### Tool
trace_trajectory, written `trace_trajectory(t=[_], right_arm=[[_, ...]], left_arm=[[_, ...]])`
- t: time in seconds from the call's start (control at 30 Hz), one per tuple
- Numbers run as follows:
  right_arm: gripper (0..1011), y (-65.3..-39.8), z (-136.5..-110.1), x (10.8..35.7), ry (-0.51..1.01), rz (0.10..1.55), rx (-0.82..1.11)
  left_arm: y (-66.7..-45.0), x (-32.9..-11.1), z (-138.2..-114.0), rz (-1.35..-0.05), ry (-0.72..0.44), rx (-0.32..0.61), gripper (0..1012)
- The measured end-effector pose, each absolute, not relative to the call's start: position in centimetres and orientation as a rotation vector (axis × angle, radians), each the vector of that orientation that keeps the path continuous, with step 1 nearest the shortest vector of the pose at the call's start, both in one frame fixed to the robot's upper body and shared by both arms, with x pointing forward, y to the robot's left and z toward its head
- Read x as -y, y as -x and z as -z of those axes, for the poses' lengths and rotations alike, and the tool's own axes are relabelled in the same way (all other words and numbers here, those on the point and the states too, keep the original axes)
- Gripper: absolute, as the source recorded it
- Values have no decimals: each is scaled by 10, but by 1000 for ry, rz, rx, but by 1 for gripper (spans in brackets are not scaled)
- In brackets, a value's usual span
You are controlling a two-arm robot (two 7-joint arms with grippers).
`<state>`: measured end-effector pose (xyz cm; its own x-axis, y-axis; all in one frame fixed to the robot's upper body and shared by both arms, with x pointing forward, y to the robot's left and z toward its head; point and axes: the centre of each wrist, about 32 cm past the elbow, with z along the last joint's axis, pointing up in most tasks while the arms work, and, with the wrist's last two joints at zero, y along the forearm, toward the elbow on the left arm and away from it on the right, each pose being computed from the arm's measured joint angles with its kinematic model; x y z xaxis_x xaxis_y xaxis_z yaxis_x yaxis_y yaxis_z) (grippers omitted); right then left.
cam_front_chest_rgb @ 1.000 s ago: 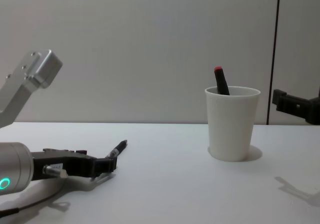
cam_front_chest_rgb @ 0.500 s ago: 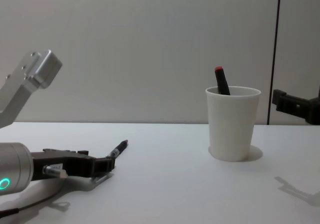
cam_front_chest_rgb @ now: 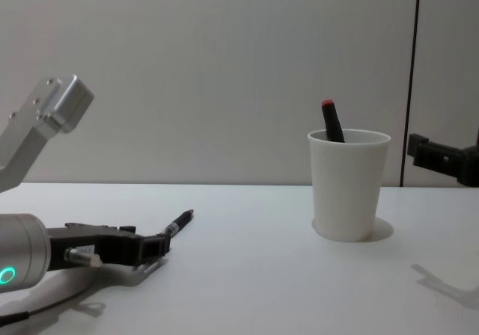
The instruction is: Place the pen into the pen holder.
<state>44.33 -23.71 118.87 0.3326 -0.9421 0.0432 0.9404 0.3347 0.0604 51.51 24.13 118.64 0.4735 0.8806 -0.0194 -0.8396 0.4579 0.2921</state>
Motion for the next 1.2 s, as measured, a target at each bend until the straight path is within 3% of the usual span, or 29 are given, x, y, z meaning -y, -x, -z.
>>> trace_trajectory(t=[1.2], right_arm=[[1001, -443, -1189, 237, -26, 1229, 75]], left_arm=[[-515, -241, -1186, -1066, -258, -178, 332]])
